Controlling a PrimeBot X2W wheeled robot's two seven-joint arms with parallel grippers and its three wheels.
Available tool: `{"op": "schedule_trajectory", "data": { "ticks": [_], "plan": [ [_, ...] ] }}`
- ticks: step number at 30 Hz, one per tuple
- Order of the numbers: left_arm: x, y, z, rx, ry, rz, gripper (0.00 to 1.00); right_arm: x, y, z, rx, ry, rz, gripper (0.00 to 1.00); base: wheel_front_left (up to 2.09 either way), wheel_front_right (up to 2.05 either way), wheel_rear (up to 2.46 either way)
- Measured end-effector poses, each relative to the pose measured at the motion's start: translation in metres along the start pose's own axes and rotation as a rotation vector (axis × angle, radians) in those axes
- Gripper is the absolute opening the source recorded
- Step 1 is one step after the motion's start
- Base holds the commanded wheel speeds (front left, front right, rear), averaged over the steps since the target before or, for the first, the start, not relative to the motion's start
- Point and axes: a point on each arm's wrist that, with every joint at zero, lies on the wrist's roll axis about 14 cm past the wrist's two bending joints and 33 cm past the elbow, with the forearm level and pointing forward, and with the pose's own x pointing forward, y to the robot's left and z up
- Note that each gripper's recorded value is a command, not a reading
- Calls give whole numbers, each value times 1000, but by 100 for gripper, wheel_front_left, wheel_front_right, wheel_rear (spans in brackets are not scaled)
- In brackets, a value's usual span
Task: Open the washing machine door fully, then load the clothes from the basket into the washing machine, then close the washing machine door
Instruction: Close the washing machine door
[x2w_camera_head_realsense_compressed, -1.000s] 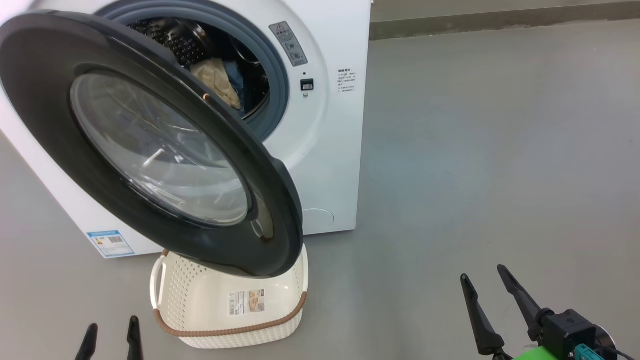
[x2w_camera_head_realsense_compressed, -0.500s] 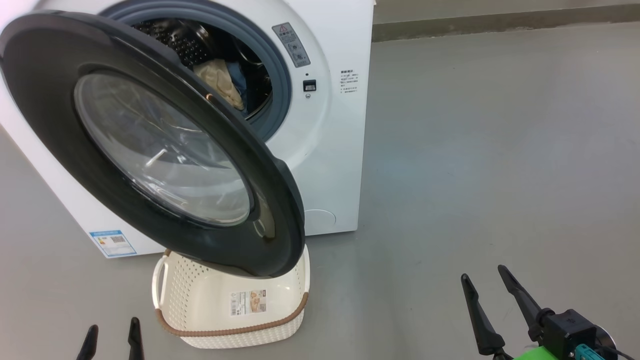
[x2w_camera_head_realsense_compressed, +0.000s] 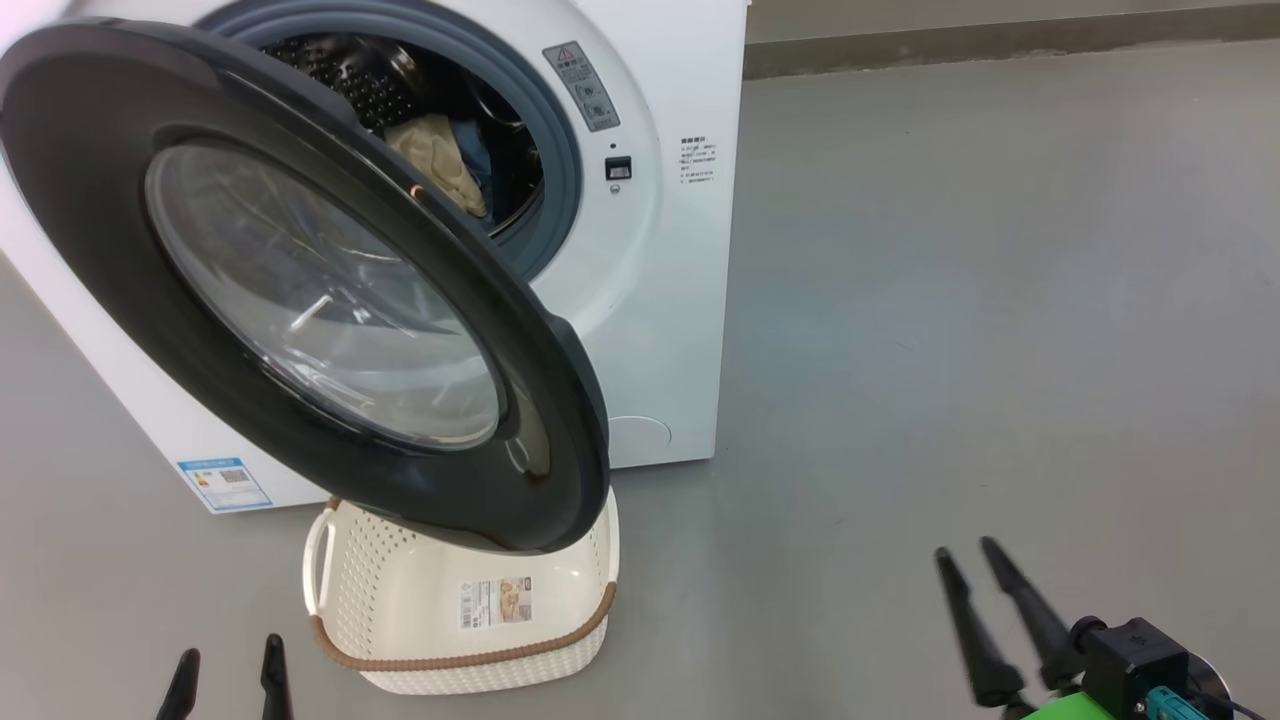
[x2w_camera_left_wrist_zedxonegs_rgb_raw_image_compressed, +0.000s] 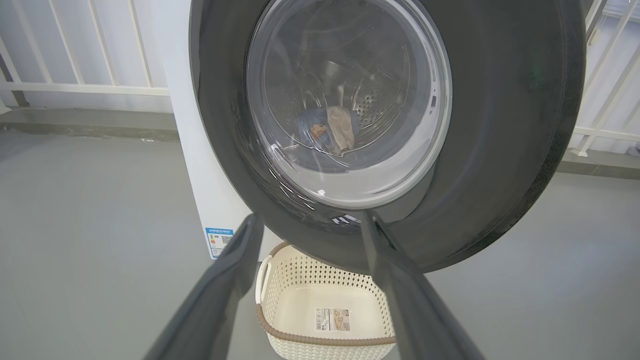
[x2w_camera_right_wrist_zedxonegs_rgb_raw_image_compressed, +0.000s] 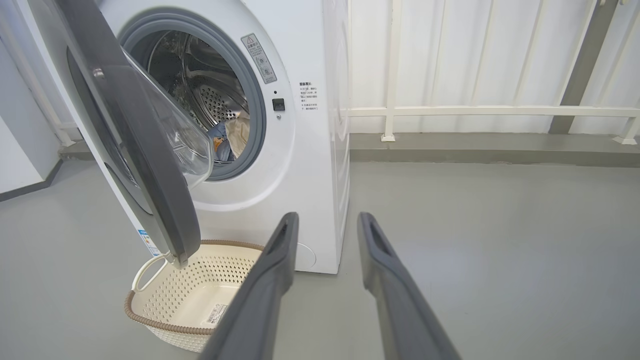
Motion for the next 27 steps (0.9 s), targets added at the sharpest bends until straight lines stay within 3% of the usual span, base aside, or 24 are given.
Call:
{"op": "schedule_trajectory", "data": {
  "ticks": [15,27],
  "plan": [
    [-2,0,0,10,2,2,100,5,10,-17,7,53,35,0,0,0,0],
    [3,-1,5,-2,-20,19,100,73,39,-20,-20,48,164,0,0,0,0]
  ]
}}
